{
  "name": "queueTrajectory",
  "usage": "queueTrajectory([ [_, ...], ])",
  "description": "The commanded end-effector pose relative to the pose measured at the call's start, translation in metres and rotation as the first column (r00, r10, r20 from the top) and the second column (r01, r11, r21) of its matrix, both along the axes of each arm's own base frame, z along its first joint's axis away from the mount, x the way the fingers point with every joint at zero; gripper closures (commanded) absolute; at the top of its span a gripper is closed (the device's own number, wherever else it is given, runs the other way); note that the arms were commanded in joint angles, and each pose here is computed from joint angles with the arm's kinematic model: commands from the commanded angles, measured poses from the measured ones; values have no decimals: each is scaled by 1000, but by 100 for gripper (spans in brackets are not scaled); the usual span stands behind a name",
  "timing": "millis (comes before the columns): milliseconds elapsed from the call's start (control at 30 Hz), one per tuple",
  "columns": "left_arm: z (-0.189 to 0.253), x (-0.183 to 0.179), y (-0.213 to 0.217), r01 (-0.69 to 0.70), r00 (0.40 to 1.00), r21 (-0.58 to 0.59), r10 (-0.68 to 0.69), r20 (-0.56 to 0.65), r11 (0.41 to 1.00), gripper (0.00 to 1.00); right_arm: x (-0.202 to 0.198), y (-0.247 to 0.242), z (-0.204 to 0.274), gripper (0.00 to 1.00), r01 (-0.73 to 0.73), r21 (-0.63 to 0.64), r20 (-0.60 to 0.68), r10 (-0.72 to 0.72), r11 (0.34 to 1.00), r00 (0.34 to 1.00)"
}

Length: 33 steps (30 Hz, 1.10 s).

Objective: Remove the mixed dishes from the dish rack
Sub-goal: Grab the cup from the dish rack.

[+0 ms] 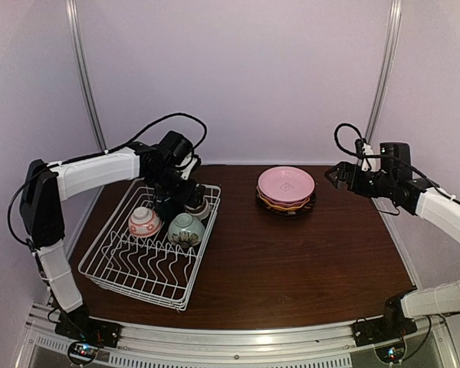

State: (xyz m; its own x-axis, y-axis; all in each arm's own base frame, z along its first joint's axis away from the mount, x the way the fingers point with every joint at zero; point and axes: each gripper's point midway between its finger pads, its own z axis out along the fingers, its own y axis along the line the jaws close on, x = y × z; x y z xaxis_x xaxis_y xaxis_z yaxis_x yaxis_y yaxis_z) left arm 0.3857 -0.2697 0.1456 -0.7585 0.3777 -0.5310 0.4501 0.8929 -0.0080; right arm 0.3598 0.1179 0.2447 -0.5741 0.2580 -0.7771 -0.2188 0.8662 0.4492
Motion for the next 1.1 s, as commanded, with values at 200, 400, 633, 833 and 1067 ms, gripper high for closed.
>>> queueTrajectory([
  [200,-15,14,-12,20,1000,53,-21,12,998,12,-11,-2,-3,0,-7,-17,2,7,1000,1000],
  [400,-28,20,-16,20,1000,74,-19,-7,997,20,-10,-2,-2,0,-4,-13,1,4,1000,1000],
  [633,-41,22,-13,13,1000,109,-10,-23,994,33,-7,-1,1,0,-1,-17,3,1,1000,1000],
  [833,-32,23,-10,0,1000,117,1,-9,993,48,-6,-1,2,0,-5,-14,3,5,1000,1000],
  [1067,18,20,-7,-7,998,70,3,56,998,54,-6,8,11,0,-49,6,21,49,999,999],
])
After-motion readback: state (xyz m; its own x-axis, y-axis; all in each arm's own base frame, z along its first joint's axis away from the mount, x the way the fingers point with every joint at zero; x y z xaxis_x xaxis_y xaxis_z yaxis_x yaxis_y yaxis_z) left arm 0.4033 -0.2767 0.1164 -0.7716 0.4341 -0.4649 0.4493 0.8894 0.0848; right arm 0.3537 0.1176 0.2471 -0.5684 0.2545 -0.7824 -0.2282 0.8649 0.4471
